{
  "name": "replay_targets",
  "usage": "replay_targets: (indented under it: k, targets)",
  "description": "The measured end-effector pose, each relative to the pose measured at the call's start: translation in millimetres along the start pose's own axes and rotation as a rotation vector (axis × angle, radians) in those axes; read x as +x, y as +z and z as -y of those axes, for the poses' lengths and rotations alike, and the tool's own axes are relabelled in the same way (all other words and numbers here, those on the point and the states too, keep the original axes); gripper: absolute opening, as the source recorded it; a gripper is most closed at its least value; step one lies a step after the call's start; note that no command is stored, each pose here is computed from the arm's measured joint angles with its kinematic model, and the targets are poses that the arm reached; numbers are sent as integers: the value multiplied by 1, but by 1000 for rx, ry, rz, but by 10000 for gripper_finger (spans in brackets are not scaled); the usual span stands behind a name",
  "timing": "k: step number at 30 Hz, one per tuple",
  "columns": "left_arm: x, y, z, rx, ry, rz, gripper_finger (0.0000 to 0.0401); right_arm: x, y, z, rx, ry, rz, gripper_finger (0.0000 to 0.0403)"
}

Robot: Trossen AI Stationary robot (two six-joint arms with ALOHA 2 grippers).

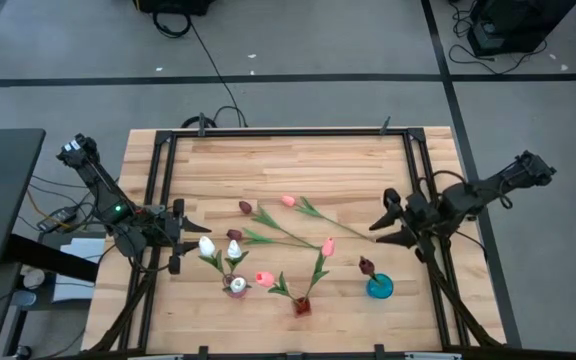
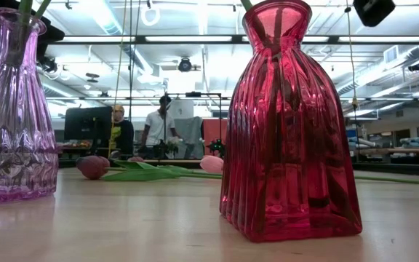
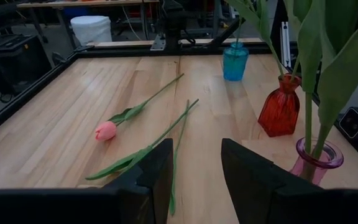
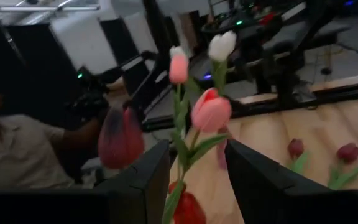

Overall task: Sort flowers into vase by color
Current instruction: Put the pink flower into the red vase

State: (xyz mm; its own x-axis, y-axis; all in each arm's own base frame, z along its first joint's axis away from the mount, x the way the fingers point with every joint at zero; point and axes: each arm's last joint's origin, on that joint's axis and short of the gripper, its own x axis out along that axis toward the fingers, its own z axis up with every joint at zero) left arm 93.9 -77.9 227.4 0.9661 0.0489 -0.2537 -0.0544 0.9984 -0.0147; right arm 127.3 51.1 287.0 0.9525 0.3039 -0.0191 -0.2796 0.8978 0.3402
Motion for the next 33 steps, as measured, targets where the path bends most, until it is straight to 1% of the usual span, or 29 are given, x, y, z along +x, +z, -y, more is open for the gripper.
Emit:
replay_targets:
  k: [2, 6, 9, 13, 16, 19, 21, 24, 27, 30, 33]
  targets:
    - [0, 0, 0, -1, 0, 0, 142, -1, 2, 4, 13, -69, 30, 168]
    - [0, 0, 0, -12, -1, 2, 142, 3, 3, 19, 24, -283, 68, 168]
    - [0, 0, 0, -31, -1, 2, 142, 9, -1, 32, 39, -419, 50, 168]
    - [0, 0, 0, -36, -1, 2, 142, 21, -6, 53, 30, -584, 10, 168]
    - [0, 0, 0, -36, -1, 2, 142, 31, -13, 69, 24, -674, -42, 168]
    - [0, 0, 0, -36, -1, 2, 142, 42, -20, 83, 18, -710, -98, 168]
    - [0, 0, 0, -36, 0, 2, 142, 51, -26, 91, 14, -708, -137, 171]
    - [0, 0, 0, -34, 0, 2, 142, 63, -35, 100, 18, -698, -184, 182]
    - [0, 0, 0, -33, 5, 4, 142, 73, -47, 109, 21, -715, -241, 196]
    - [0, 0, 0, -33, 18, 8, 142, 84, -57, 119, 33, -754, -321, 202]
    - [0, 0, 0, -32, 18, 8, 142, 96, -65, 128, 36, -790, -421, 200]
